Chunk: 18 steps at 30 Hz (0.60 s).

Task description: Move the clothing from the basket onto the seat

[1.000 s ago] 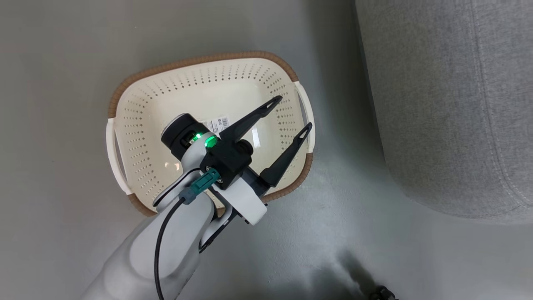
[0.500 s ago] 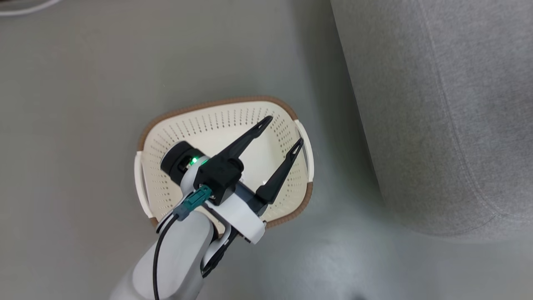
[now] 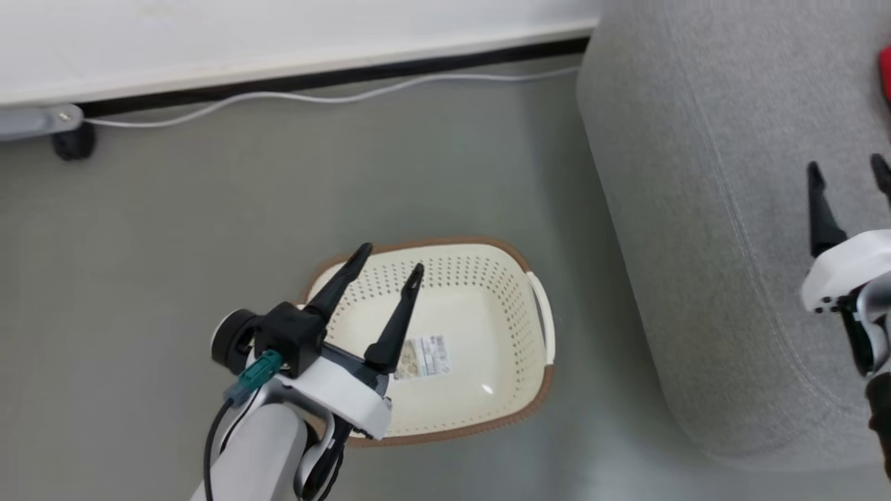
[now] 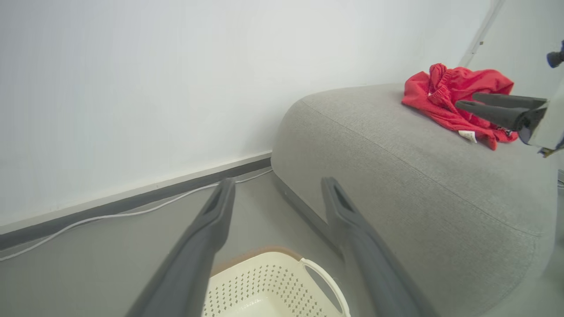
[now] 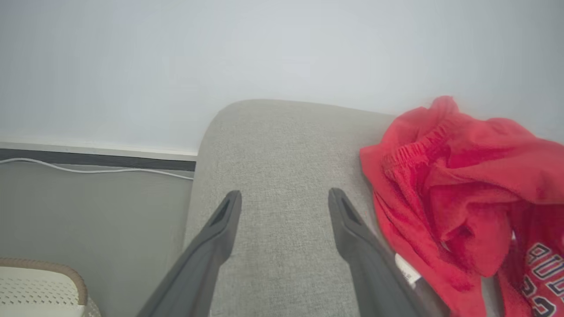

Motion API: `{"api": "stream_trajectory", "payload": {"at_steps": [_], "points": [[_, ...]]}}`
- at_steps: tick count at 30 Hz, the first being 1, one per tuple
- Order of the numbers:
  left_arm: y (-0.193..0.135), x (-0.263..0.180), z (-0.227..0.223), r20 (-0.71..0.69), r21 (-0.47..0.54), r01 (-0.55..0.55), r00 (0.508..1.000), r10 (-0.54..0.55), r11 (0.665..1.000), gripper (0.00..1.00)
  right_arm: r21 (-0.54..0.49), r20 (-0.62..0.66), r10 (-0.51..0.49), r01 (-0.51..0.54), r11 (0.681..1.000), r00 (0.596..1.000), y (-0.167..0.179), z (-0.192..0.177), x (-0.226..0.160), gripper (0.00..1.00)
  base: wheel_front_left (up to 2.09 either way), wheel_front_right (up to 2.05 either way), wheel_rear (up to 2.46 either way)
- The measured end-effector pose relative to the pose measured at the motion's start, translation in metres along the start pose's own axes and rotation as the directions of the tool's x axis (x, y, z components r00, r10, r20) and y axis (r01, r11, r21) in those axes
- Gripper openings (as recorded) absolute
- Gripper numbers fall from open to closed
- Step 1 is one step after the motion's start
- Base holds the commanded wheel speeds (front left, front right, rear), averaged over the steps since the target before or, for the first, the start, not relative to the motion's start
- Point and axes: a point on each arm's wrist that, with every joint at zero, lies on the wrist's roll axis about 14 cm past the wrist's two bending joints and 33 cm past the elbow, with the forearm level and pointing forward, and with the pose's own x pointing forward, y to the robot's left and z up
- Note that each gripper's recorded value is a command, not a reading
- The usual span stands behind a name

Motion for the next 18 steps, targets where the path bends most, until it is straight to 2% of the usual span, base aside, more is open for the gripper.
{"api": "stream_trajectory", "payload": {"at_steps": [8,18], "points": [[0.048,-0.047,0.021,0.048,0.007,-0.219,0.975,0.219,0.976,1.00,0.042,0.144,0.163,-0.170,0.985,0.976,0.067,0.046,-0.005,1.00,0.00,0.00,0.00],[0.097,-0.115,0.039,0.104,0.009,-0.454,0.887,0.451,0.891,1.00,0.111,0.219,0.292,-0.321,0.941,0.931,0.137,0.065,-0.029,1.00,0.00,0.00,0.00]]}}
